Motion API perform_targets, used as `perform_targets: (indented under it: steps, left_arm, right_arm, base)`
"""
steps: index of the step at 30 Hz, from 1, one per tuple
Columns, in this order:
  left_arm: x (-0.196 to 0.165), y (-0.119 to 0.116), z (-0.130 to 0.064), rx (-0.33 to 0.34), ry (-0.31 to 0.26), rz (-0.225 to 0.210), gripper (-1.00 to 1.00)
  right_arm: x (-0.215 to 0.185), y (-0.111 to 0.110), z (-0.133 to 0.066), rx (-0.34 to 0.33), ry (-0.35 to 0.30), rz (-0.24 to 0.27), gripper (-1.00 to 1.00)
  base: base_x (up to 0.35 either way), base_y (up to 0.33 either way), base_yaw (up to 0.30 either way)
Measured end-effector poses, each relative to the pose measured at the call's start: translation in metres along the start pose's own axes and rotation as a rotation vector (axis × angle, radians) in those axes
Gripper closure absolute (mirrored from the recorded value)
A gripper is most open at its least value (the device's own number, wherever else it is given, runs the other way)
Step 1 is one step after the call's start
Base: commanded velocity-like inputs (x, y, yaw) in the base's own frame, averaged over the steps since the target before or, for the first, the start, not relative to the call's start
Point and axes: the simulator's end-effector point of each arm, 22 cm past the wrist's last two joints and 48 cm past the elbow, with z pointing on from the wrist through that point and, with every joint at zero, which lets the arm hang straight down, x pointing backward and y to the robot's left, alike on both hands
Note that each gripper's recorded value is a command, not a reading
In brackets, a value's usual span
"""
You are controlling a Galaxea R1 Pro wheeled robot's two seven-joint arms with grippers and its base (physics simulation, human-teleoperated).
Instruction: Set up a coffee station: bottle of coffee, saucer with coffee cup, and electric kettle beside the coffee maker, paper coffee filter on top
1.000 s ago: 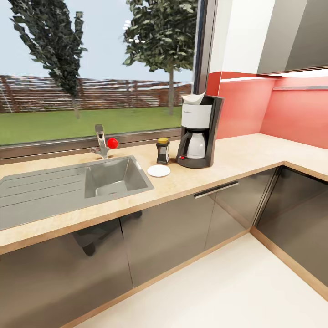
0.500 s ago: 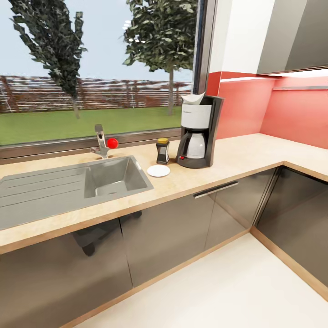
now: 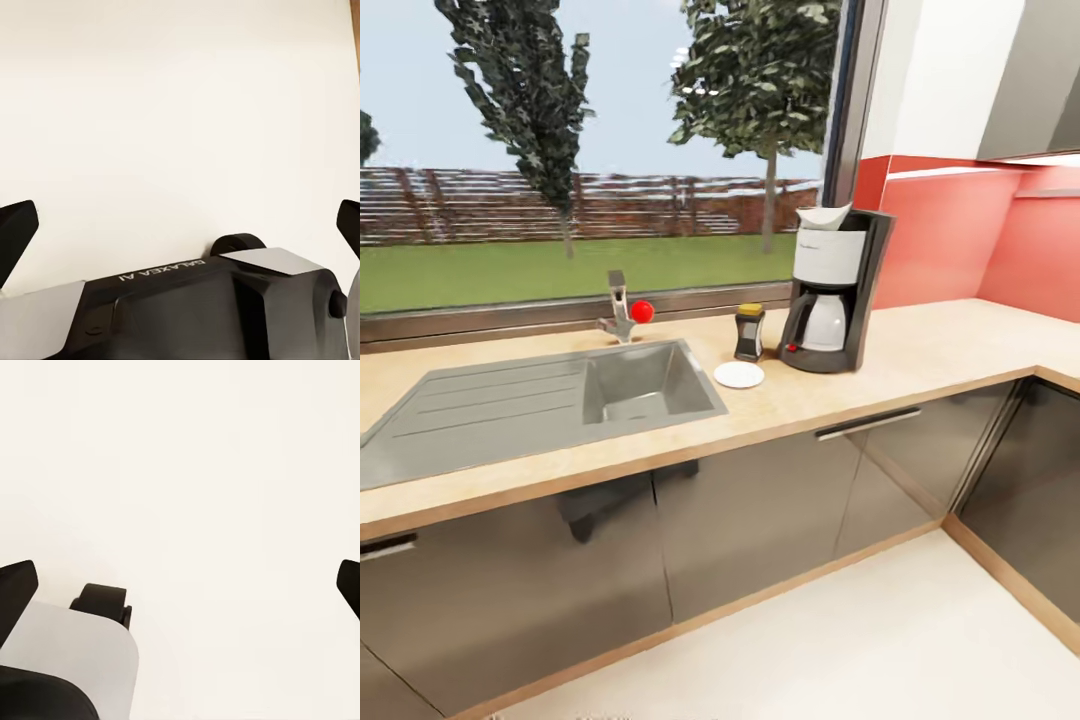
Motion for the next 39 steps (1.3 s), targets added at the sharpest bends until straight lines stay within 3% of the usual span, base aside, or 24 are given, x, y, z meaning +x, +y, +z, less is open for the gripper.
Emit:
perform_targets:
  steps: [12,21,23,25,39]
  left_arm:
    - [-0.002,0.001,0.000,-0.003,-0.007,-0.007,-1.00]
    - [-0.001,0.003,-0.001,-0.008,-0.006,-0.011,-1.00]
    - [0.002,0.008,-0.004,-0.022,-0.007,-0.028,-1.00]
    - [-0.006,0.019,-0.008,-0.055,-0.060,-0.100,-1.00]
    - [-0.008,0.021,-0.009,-0.060,-0.069,-0.112,-1.00]
  right_arm:
    - [0.000,0.000,0.000,-0.001,0.001,0.000,-1.00]
    - [0.000,0.000,0.000,0.000,0.000,0.000,-1.00]
    - [0.000,0.000,0.000,0.000,0.000,0.000,-1.00]
    - [0.000,0.000,0.000,-0.001,0.000,-0.001,-1.00]
    - [0.000,0.000,0.000,-0.001,0.000,-0.003,-1.00]
  base:
    - [-0.118,0.230,0.132]
    - [-0.016,0.022,0.259]
    - [-0.001,0.001,0.272]
    - [0.000,0.000,0.273]
    - [0.039,0.084,0.196]
